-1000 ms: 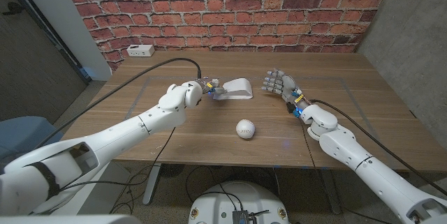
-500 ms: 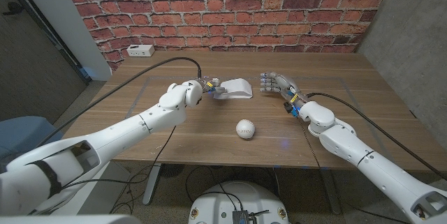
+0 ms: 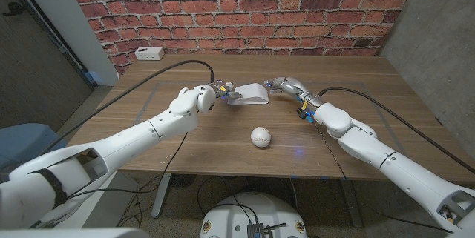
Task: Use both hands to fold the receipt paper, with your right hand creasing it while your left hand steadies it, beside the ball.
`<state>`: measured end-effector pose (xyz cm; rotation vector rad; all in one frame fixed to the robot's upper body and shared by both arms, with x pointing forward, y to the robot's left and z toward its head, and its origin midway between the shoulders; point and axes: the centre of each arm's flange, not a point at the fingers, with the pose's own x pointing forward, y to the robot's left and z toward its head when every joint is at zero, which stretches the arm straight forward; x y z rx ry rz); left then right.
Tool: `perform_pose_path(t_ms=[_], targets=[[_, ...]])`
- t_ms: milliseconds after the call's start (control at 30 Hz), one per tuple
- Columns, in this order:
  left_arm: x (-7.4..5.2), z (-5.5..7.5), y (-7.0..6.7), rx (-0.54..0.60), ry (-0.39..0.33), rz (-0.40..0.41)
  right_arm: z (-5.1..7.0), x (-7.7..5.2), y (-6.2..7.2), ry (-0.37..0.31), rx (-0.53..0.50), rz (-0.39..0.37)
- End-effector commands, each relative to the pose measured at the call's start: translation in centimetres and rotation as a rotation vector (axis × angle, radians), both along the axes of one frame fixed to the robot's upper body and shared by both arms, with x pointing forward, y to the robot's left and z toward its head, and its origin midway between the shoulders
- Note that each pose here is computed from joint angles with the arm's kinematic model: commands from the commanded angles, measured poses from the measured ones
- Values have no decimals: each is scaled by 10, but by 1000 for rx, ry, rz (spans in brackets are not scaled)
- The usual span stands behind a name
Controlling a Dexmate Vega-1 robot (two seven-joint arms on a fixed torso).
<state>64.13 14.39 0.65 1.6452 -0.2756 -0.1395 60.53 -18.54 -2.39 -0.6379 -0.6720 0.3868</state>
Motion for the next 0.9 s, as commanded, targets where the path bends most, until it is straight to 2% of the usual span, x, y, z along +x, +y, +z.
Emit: perform_pose_path(t_ms=[33, 233, 400, 567, 900], targets=[[1, 0, -2, -1, 0, -7, 2, 7, 19, -85, -164, -29], [0, 0, -1, -4, -1, -7, -1, 18, 28, -62, -245, -46], [0, 0, -2, -5, -2, -6, -3, 21, 35, -52, -294, -39], [-1, -1, -2, -6, -3, -5, -6, 26, 40, -16, -320, 0], [-6, -1, -1, -14, -20, -11, -12, 31, 48, 4, -392, 9]])
